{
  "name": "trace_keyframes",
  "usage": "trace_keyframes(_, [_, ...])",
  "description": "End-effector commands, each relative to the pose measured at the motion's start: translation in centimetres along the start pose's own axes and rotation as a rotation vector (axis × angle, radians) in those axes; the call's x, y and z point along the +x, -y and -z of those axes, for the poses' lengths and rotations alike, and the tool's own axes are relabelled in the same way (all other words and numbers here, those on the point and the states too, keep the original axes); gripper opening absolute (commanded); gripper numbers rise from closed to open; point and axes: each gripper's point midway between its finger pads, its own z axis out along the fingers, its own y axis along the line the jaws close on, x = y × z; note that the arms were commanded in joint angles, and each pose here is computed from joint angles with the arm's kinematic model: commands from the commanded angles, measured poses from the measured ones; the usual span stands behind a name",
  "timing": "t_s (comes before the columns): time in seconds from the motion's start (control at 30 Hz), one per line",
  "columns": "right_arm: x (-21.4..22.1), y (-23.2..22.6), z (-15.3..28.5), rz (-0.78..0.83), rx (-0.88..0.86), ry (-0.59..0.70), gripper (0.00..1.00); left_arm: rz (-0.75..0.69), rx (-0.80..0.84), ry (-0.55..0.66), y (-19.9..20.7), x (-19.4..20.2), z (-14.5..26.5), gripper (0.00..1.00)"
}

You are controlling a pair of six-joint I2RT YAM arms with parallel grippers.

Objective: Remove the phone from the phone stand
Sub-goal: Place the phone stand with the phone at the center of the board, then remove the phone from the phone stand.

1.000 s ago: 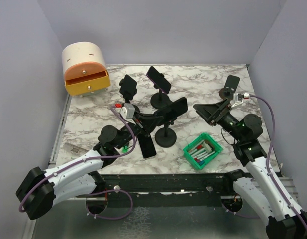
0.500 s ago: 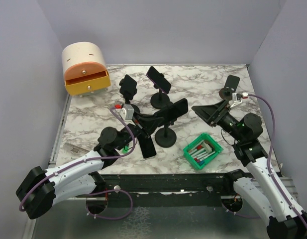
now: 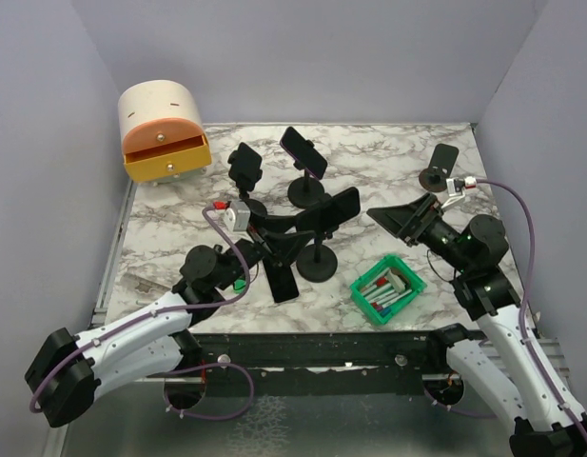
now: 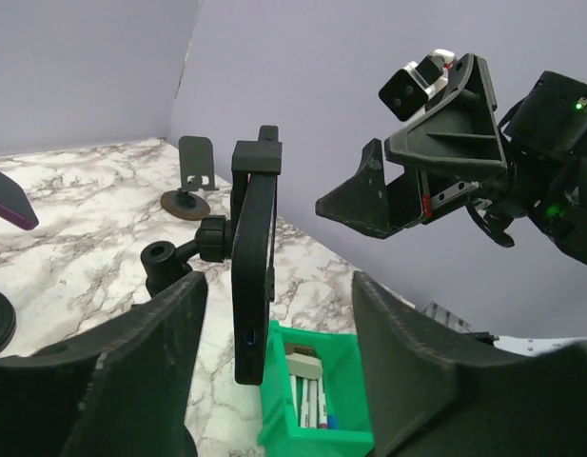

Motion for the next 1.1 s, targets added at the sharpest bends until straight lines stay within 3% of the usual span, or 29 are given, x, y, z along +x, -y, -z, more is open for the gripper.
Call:
trace_keyframes(0.0, [0.3, -0.5, 1.4, 0.092, 0.033, -0.028, 0.99, -0.061, -0.036, -0.015, -0.3, -0.5, 1.2, 0.70])
trace_keyframes(0.1, [-0.1, 0.3, 2.3, 0.156, 0.113, -0.011, 0.99, -0.110, -0.092, -0.013, -0.9, -1.6, 2.3, 0.97])
trace_keyframes(0.2, [-1.5, 2.7, 3.4, 0.205, 0.277, 0.048, 1.00, -0.143, -0.193, 0.003, -2.1, -3.2, 3.6, 0.99])
trace_keyframes(0.33, [-4.2, 6.4, 5.0, 0.195, 0.528, 0.184, 1.00, -0.117, -0.496, 0.035, -5.9, -6.1, 5.4, 0.99])
trace_keyframes(0.43, [-5.3, 8.2, 5.7, 0.172, 0.652, 0.234, 1.00, -0.081, -0.753, -0.025, -8.8, -6.6, 6.6, 0.99])
trace_keyframes(0.5, [-5.6, 9.2, 5.9, 0.143, 0.721, 0.243, 1.00, -0.083, -0.838, -0.093, -9.6, -6.3, 6.7, 0.99])
trace_keyframes(0.57, [-5.4, 10.0, 5.6, 0.142, 0.760, 0.217, 1.00, -0.116, -0.807, -0.177, -9.1, -5.8, 5.9, 0.99])
trace_keyframes(0.67, [-4.3, 10.6, 4.4, 0.198, 0.730, 0.125, 1.00, -0.192, -0.613, -0.256, -6.4, -5.9, 4.0, 0.99])
trace_keyframes(0.83, [-2.3, 10.6, 3.7, 0.243, 0.619, 0.064, 1.00, -0.311, -0.362, -0.264, -2.5, -7.6, 2.4, 0.99])
trace_keyframes(1.07, [-2.1, 8.3, 4.0, 0.342, 0.485, 0.065, 1.00, -0.364, -0.060, -0.375, 2.7, -7.6, 0.5, 0.98])
